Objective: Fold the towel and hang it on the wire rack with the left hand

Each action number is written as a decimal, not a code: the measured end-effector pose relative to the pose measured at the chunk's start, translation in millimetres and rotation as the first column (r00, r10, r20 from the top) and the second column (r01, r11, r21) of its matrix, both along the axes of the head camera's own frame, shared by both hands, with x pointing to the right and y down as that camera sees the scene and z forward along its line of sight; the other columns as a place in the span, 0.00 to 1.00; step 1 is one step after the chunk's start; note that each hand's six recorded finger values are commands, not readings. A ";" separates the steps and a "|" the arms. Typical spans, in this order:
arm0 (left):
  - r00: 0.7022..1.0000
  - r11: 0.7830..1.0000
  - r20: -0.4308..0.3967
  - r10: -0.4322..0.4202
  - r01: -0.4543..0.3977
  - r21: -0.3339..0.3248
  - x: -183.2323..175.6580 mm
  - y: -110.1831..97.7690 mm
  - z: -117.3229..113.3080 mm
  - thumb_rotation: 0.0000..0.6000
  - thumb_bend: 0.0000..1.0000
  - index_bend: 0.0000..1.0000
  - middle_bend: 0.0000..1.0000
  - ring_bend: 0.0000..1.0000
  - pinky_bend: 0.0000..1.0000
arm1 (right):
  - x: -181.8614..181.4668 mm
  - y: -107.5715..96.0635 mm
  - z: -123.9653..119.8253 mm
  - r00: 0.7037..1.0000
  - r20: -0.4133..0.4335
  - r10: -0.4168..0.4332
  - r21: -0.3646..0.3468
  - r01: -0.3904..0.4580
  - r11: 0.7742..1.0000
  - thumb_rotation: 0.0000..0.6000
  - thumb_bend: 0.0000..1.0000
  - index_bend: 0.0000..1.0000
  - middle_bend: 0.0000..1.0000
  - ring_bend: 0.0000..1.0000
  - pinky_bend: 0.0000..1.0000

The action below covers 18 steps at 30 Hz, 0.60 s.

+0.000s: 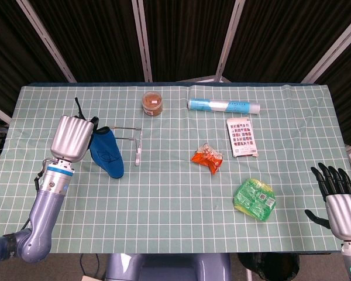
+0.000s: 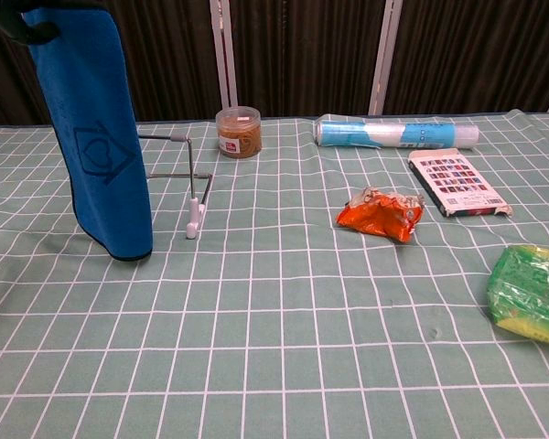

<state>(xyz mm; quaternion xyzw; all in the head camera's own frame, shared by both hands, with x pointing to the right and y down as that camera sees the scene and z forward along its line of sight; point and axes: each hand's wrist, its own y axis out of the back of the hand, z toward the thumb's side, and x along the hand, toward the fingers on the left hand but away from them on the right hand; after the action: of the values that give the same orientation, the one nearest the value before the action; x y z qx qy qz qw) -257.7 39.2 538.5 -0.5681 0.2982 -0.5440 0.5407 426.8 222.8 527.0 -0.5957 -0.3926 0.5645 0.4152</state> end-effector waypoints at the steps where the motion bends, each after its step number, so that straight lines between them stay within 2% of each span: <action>1: 1.000 1.000 -0.001 0.001 -0.001 -0.006 2.4 -1.3 2.4 1.00 0.70 0.90 0.93 0.89 1.00 | 0.4 -0.2 0.1 1.000 -0.001 0.001 0.000 -0.001 1.000 1.00 0.00 0.00 0.00 0.00 0.00; 11: 0.999 1.000 -0.030 -0.016 0.015 -0.023 20.0 -21.3 11.9 1.00 0.70 0.90 0.93 0.88 1.00 | 3.4 -1.6 3.4 1.000 -0.009 0.015 -0.008 -0.015 1.000 1.00 0.00 0.00 0.00 0.00 0.00; 18: 0.996 0.996 -0.057 -0.071 0.068 -0.051 33.7 -39.3 12.5 1.00 0.70 0.90 0.93 0.88 1.00 | 5.7 -2.6 6.9 1.000 -0.019 0.024 -0.018 -0.024 1.000 1.00 0.00 0.00 0.00 0.00 0.00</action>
<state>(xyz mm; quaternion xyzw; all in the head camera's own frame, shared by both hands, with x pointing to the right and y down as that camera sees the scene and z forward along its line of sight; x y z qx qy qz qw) -224.0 -0.1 551.0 -0.5864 0.3203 -0.5526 0.4981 432.5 220.3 533.9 -0.5894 -0.3908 0.5784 0.4066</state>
